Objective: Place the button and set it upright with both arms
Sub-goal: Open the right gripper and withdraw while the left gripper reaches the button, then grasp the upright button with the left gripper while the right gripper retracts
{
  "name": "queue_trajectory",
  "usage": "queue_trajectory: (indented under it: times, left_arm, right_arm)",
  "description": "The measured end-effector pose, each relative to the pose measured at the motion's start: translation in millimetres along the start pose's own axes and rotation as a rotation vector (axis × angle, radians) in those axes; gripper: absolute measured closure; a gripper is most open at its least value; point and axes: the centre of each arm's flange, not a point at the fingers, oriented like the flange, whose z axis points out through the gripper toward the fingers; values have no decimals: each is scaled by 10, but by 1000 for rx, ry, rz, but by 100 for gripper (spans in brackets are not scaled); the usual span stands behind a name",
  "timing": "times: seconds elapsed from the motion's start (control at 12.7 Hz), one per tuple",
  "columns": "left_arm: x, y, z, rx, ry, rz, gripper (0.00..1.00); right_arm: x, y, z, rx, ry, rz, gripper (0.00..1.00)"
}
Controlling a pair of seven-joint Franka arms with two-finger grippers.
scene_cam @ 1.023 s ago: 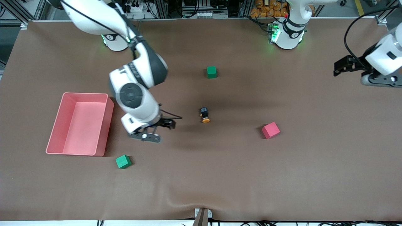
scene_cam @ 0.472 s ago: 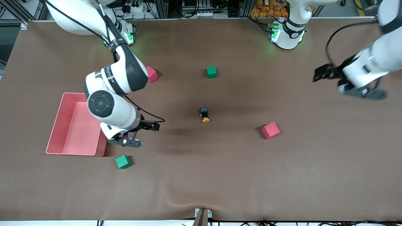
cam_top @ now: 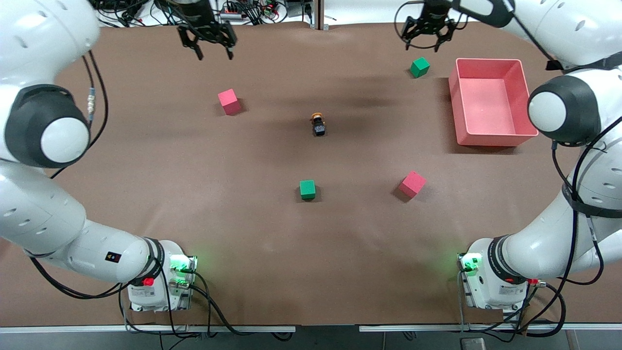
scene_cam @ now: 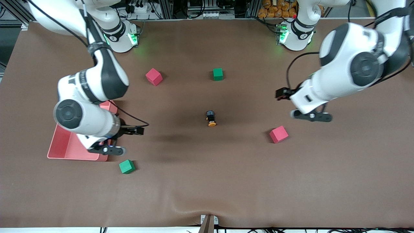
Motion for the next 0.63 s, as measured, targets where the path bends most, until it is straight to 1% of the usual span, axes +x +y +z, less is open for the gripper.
queue_trajectory:
  times: [0.08,0.31,0.47,0.63]
  left_arm:
    - [73,113,118,-5,-8,-14,0]
    - [323,583,530,-29,22,-75,0]
    - [421,940,810,-34,39,-100,0]
    - [477,1245,1067,-44,64,-136,0]
  right_arm:
    - [40,197,-39,1,-8,-1,0]
    - [82,802,-174,10,-18,-58,0]
    - [-113,981,-367,7,-20,-98,0]
    - [-457,1035,-618,-21,-20,-141,0]
